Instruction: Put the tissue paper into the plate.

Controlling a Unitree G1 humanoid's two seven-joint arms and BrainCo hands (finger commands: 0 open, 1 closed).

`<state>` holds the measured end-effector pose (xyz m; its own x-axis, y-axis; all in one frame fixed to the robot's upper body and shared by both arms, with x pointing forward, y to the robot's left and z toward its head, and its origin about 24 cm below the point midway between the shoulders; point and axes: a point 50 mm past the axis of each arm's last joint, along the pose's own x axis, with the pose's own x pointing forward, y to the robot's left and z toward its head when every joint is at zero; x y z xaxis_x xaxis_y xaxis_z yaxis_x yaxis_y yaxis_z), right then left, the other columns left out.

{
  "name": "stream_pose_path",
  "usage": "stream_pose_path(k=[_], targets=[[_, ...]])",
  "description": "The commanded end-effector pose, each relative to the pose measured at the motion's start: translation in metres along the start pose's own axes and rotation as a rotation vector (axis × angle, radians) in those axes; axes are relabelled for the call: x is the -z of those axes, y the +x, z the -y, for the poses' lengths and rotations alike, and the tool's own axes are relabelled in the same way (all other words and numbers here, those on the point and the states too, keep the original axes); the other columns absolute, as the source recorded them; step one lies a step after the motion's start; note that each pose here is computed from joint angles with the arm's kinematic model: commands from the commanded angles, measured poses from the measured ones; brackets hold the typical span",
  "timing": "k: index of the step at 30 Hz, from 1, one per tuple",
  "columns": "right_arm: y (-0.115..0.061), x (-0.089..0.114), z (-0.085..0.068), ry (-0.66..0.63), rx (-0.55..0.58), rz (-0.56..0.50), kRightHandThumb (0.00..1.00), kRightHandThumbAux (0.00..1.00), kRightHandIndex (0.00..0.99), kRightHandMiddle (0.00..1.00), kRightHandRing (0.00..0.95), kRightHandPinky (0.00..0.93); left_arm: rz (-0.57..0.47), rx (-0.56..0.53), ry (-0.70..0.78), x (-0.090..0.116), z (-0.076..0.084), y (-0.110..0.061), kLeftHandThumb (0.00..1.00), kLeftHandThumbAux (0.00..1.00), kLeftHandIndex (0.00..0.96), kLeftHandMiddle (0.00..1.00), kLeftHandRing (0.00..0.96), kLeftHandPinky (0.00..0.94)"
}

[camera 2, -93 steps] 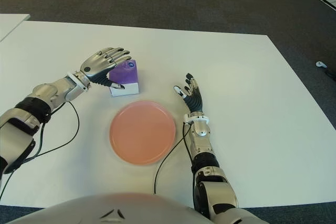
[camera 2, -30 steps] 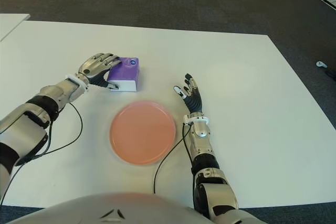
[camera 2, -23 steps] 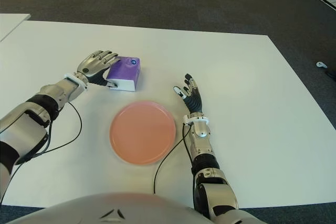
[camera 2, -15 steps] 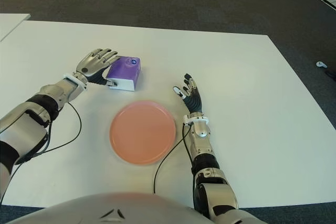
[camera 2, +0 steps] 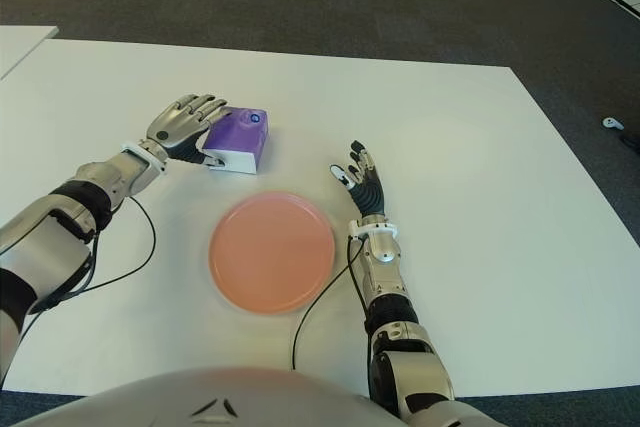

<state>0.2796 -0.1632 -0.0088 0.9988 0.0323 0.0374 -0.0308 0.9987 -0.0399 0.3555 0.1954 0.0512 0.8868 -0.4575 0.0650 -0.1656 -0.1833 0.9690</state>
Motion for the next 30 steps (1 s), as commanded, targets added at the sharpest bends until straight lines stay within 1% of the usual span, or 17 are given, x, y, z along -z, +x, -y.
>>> stream_pose_path(k=[1,16,24,30], targets=[[-0.053,0.06,-0.007,0.047,0.014,-0.324,0.05,0.528,0.0,0.0,0.0,0.0,0.021,-0.002,-0.018,-0.005,0.001,0.0,0.017,0.407,0.0,0.0,0.0,0.0],[-0.054,0.062,-0.006,0.055,0.012,-0.328,0.037,0.541,0.0,0.0,0.0,0.0,0.125,-0.11,-0.042,-0.017,-0.005,0.001,0.0,0.384,0.0,0.0,0.0,0.0],[-0.054,0.06,-0.008,0.054,0.011,-0.319,0.035,0.551,0.0,0.0,0.0,0.0,0.167,-0.095,-0.039,-0.023,-0.004,0.002,0.0,0.369,0.0,0.0,0.0,0.0],[-0.055,0.062,-0.008,0.054,0.009,-0.323,0.035,0.548,0.0,0.0,0.0,0.0,0.191,-0.054,-0.029,-0.026,-0.002,0.002,0.0,0.361,0.0,0.0,0.0,0.0]])
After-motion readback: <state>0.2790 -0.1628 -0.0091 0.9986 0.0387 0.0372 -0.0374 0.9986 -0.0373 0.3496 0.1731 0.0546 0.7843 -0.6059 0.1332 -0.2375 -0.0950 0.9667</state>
